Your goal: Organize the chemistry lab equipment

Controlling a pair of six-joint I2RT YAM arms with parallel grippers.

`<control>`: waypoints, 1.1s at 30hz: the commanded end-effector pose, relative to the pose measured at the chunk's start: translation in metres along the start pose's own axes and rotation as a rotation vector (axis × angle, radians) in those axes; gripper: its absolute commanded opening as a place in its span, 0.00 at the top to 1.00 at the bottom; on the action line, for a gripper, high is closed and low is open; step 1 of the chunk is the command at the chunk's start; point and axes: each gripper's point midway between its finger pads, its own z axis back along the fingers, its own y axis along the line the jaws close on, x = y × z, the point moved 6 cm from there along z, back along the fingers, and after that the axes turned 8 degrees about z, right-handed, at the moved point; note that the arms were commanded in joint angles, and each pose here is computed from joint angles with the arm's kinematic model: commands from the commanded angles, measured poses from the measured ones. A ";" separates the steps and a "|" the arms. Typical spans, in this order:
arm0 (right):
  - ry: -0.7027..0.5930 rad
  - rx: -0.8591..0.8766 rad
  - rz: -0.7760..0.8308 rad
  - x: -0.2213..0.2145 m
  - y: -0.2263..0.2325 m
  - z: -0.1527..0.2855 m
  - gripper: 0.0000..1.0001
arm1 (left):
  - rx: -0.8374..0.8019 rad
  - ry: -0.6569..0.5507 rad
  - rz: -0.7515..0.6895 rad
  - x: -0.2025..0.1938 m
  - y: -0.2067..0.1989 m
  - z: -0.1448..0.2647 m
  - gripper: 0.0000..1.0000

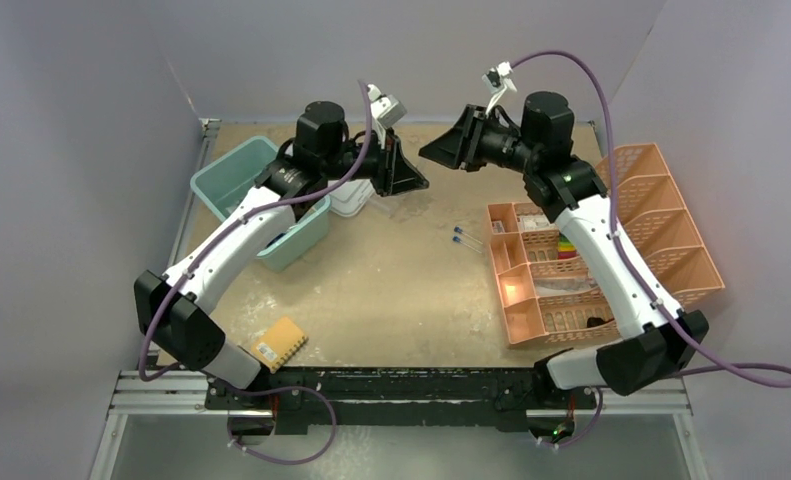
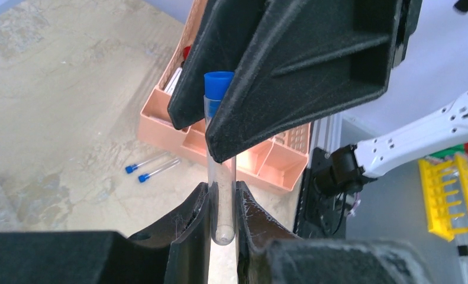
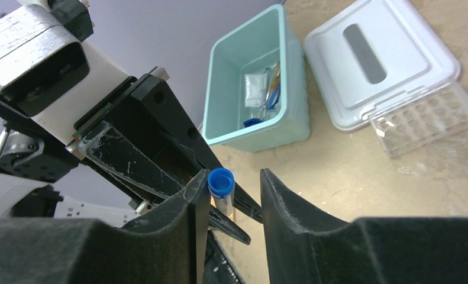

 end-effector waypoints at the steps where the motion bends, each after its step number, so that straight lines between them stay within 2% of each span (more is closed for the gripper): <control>1: 0.082 0.027 -0.035 -0.002 -0.001 -0.001 0.65 | -0.063 0.093 -0.139 0.000 -0.011 0.009 1.00; 5: 0.161 0.045 -0.091 -0.009 -0.005 -0.005 0.76 | -0.052 0.147 -0.154 -0.007 -0.007 0.011 1.00; 10: 0.199 0.091 -0.131 -0.014 -0.004 -0.007 0.89 | -0.014 0.151 -0.164 -0.009 -0.001 0.012 1.00; 14: 0.192 0.079 -0.122 -0.014 -0.007 -0.008 0.87 | -0.005 0.103 -0.145 -0.005 0.001 0.007 1.00; 17: 0.200 0.084 -0.122 -0.015 -0.007 -0.008 0.73 | 0.003 0.101 -0.145 -0.006 0.003 0.007 1.00; 20: 0.218 0.089 -0.124 -0.017 -0.007 -0.008 0.69 | 0.013 0.116 -0.148 -0.009 0.006 0.006 1.00; 23: 0.226 0.091 -0.125 -0.016 -0.007 -0.008 0.73 | 0.032 0.136 -0.154 -0.012 0.011 0.006 1.00; 27: 0.237 0.093 -0.129 -0.017 -0.008 -0.010 0.86 | 0.050 0.143 -0.159 -0.013 0.015 0.005 1.00; 29: 0.233 0.082 -0.123 -0.016 -0.009 -0.011 0.89 | 0.079 0.136 -0.155 -0.012 0.019 0.005 1.00; 30: 0.228 0.071 -0.116 -0.015 -0.010 -0.011 0.90 | 0.106 0.126 -0.151 -0.011 0.022 0.004 0.99; 33: 0.208 0.009 -0.071 -0.011 -0.018 -0.013 0.91 | 0.265 0.056 -0.129 -0.003 0.037 0.007 0.70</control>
